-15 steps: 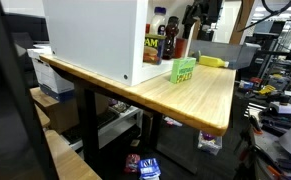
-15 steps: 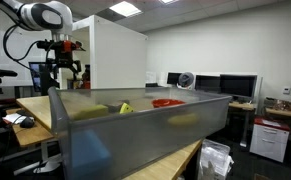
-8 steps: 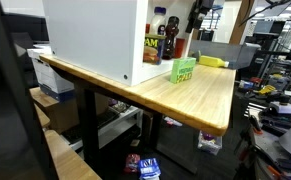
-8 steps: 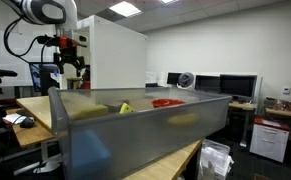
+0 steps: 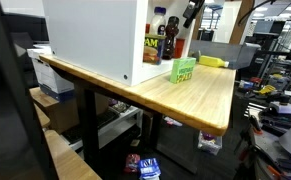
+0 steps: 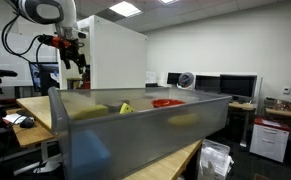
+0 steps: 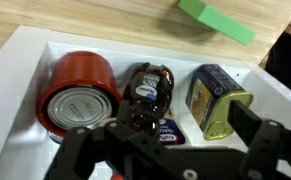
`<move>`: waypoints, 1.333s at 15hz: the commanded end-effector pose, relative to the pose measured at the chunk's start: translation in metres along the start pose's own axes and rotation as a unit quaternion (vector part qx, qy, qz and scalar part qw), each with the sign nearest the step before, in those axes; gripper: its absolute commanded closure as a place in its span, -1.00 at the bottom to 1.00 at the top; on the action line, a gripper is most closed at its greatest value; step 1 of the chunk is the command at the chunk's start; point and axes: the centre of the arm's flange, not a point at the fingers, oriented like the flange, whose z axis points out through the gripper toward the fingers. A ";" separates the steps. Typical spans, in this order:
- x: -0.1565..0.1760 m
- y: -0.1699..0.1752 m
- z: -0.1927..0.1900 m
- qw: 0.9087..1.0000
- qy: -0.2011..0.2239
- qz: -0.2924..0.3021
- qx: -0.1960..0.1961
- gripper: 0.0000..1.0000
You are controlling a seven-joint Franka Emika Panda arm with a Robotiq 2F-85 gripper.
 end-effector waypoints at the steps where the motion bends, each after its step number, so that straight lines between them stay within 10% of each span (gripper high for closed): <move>1: -0.018 -0.002 -0.001 0.996 0.070 0.062 0.000 -1.00; 10: -0.025 -0.001 0.000 0.964 0.221 0.144 -0.040 -1.00; 20: -0.031 0.010 0.009 0.952 0.241 0.176 -0.067 -1.00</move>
